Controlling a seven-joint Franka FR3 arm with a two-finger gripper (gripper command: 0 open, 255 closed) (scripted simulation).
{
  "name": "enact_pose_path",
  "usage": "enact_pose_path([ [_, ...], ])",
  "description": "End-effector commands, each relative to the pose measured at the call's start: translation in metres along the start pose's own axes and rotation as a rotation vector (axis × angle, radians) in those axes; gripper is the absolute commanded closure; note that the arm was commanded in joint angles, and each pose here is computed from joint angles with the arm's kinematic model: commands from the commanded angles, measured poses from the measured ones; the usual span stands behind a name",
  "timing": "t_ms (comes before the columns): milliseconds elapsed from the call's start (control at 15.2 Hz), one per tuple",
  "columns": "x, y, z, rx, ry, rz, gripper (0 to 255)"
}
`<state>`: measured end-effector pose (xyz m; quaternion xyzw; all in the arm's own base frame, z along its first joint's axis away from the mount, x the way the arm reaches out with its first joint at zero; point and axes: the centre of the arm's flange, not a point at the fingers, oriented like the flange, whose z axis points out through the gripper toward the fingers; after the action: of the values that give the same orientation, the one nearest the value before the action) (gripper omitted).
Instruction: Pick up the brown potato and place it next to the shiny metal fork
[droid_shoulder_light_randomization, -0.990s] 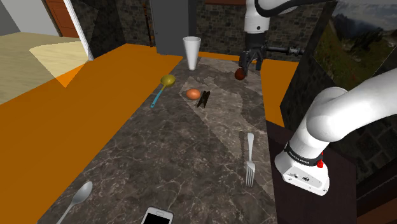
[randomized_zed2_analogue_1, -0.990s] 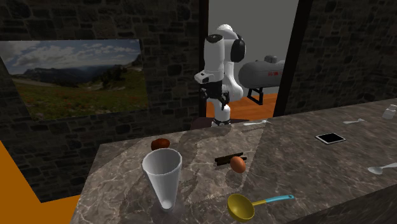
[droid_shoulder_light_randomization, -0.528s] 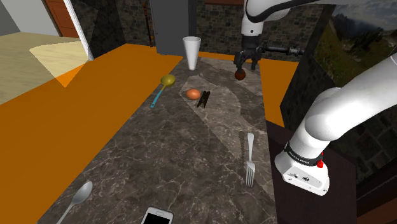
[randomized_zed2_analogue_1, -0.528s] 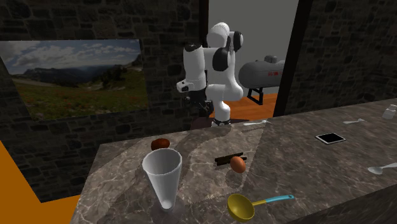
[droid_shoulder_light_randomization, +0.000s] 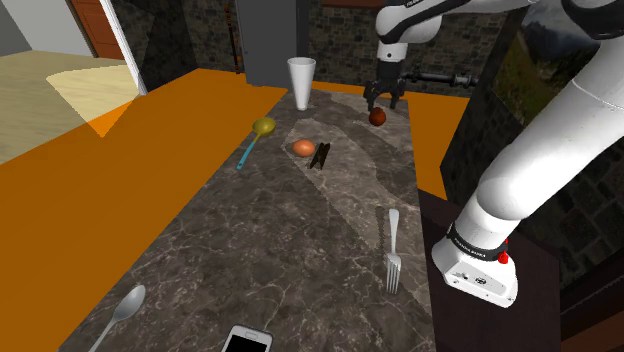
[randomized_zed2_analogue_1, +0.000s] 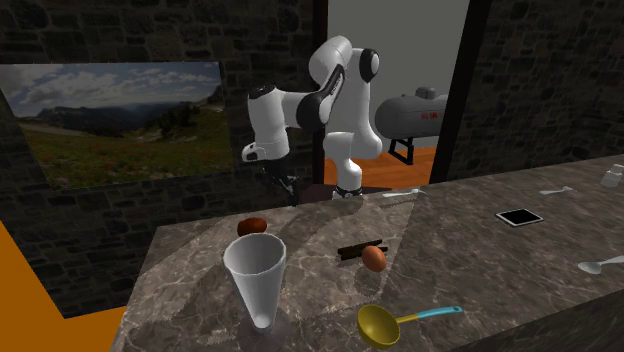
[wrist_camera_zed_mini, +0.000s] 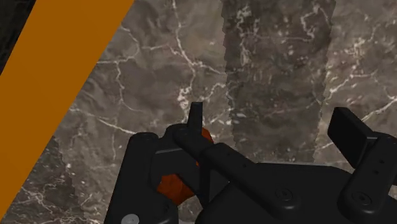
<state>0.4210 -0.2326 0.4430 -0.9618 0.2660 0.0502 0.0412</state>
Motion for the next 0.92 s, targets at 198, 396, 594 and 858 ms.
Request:
enact_pose_path([
  [198,0.049,0.041,0.016,0.033,0.018,0.093,0],
  [396,0.077,0.068,0.026,0.054,0.027,0.149,0],
  [594,0.081,0.072,0.038,0.056,0.029,0.157,0],
  [858,0.082,0.071,0.059,0.056,0.029,0.157,0],
])
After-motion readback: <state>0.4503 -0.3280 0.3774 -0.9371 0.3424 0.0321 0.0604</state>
